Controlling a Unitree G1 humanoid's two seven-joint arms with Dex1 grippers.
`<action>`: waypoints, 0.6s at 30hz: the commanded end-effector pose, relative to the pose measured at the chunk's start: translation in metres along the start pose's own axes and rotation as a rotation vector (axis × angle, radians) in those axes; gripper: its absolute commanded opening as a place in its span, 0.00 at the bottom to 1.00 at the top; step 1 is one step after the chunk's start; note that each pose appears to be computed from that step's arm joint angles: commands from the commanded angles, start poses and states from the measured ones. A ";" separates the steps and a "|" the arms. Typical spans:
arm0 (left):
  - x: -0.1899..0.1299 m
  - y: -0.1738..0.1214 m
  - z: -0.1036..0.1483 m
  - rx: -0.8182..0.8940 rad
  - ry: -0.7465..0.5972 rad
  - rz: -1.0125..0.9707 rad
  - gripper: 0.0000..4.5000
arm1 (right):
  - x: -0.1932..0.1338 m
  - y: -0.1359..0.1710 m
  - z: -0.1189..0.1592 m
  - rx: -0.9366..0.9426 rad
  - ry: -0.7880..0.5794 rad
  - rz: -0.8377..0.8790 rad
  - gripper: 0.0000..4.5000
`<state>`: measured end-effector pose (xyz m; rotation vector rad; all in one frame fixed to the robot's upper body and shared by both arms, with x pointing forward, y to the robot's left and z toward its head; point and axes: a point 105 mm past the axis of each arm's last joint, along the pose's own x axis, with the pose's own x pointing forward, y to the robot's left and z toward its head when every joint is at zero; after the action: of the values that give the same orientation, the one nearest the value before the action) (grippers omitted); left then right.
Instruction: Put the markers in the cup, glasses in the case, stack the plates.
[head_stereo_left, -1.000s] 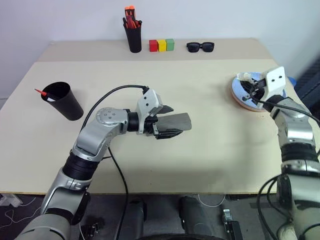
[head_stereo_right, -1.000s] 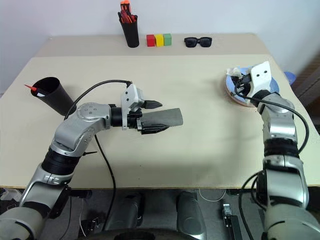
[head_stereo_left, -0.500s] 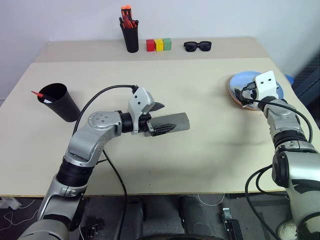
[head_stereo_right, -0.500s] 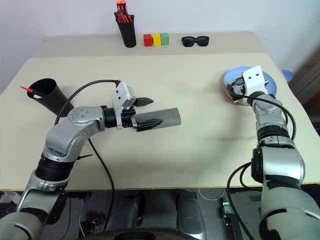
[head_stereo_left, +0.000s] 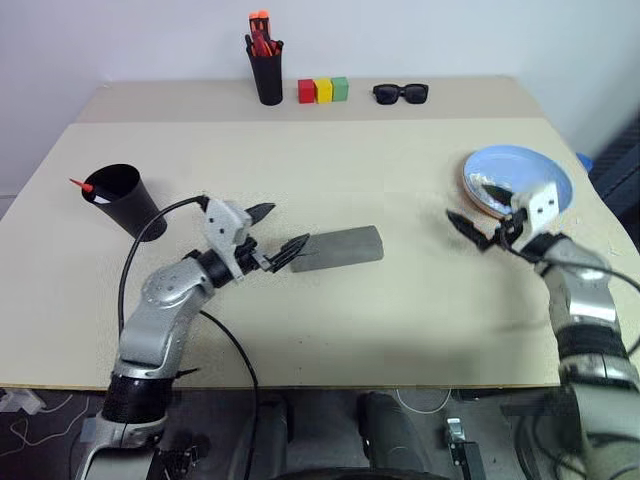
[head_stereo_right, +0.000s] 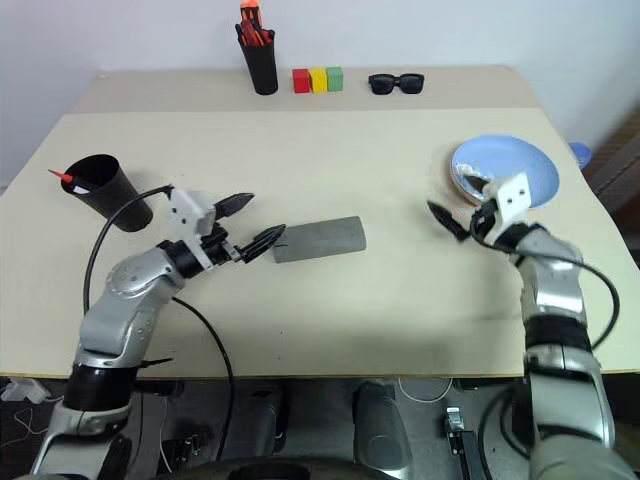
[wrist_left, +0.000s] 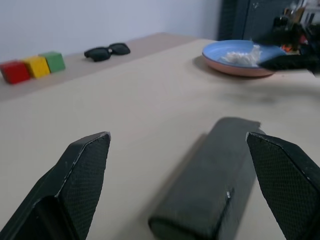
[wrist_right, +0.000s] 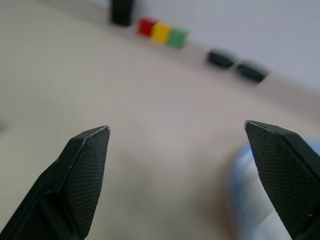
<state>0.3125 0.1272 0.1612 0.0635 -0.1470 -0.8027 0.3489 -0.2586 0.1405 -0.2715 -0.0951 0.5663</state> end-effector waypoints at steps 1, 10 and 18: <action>-0.028 0.001 0.005 0.016 -0.016 -0.014 1.00 | -0.023 0.018 0.037 0.002 -0.085 0.038 0.98; -0.106 0.004 -0.014 0.016 0.059 0.054 1.00 | -0.103 0.067 0.009 0.164 0.018 0.057 0.98; -0.132 -0.001 -0.030 0.011 0.095 0.115 1.00 | -0.141 0.058 -0.016 0.162 0.068 -0.083 0.98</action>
<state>0.2275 0.2191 0.1101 0.0726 -0.0278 -0.6940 0.2055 -0.2843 0.1020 -0.0953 0.0352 0.5079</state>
